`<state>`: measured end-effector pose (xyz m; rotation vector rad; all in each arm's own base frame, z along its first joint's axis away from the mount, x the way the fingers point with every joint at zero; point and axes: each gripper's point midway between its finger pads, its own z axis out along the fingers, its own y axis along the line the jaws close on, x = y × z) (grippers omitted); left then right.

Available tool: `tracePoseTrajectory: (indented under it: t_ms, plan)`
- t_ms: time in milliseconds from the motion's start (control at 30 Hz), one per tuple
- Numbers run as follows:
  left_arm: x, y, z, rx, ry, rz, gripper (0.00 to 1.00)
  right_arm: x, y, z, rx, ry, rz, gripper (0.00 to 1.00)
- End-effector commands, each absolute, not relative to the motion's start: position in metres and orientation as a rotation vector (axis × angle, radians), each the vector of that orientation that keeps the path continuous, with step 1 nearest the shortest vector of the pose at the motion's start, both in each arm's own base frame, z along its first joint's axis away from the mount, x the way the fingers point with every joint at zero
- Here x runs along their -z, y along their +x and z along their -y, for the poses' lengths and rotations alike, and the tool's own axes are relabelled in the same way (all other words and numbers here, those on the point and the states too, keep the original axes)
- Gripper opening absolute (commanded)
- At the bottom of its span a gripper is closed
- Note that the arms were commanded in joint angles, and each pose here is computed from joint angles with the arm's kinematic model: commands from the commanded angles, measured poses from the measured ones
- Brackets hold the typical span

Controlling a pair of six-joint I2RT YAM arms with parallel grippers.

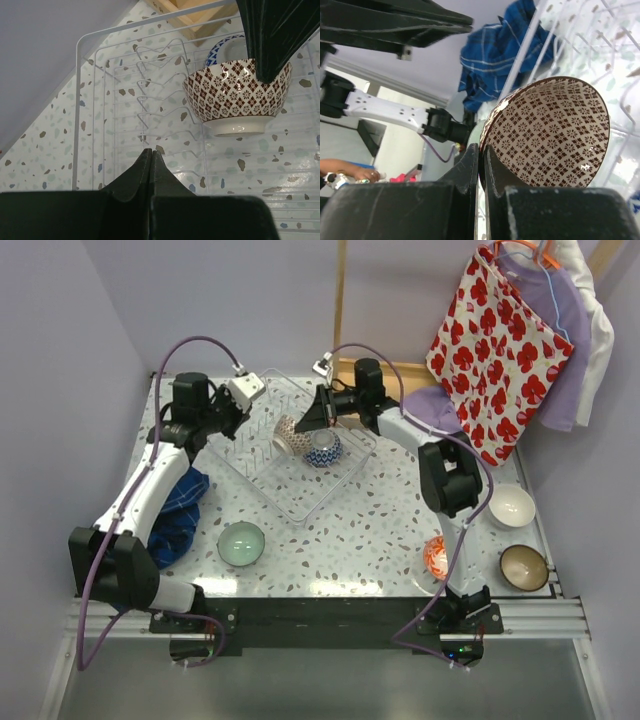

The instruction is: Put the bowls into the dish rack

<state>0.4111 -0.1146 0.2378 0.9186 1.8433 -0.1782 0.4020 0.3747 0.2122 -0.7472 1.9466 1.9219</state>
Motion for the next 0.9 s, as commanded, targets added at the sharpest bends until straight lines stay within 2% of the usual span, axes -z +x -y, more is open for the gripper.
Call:
tracePoseTrajectory:
  t_ms: [0,500,867]
  plan:
    - [-0.236,0.408,0.128,0.196,0.962,-1.796,0.0,-0.19,0.401,-0.37,-1.845,-0.792,-2.028,0.0]
    - [-0.177,0.386,0.16,0.358,1.092,-1.89,0.0,-0.139,0.406,-0.368,-1.78,-0.754,-2.144,0.0]
    - [-0.134,0.366,0.182,0.485,1.198,-1.975,0.0,-0.125,0.411,-0.365,-1.732,-0.749,-2.191,0.0]
